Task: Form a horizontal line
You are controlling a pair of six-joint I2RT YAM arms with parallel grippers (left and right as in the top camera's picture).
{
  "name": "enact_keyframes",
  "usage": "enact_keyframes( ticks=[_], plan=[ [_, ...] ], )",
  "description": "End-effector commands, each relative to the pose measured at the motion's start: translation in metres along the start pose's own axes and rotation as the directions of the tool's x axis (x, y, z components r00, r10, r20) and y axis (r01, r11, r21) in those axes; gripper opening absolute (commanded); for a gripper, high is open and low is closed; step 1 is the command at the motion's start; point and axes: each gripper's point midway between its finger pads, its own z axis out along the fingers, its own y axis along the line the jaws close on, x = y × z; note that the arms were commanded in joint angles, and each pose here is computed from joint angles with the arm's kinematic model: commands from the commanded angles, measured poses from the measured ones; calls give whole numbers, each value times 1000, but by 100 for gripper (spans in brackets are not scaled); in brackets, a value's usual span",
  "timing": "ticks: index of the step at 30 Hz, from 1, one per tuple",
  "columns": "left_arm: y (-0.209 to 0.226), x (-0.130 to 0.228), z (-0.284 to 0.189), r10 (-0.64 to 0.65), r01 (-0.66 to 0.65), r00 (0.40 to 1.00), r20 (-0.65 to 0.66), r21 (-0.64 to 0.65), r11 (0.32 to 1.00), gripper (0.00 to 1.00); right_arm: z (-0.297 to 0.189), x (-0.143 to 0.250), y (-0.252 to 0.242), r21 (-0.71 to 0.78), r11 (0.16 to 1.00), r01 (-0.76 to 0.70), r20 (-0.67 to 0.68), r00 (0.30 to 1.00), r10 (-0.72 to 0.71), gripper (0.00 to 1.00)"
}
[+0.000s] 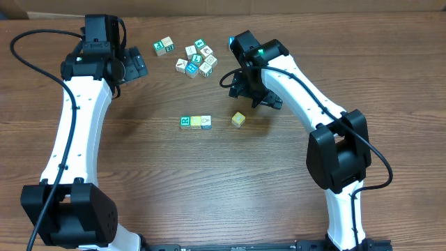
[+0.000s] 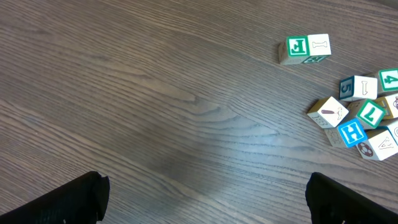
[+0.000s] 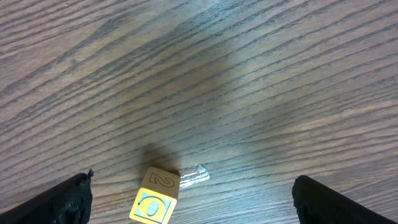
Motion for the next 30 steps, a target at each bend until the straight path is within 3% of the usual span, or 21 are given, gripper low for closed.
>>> enact_keyframes(
  ticks=[1,30],
  plan=[
    [2,-1,0,6,-6,1000,6,-14,1000,100,-12,-2,1,-22,1000,-3,20,1000,3,100],
    [2,-1,0,6,-6,1000,6,-14,1000,100,-12,2,2,-33,999,-5,-2,1000,5,100]
  ],
)
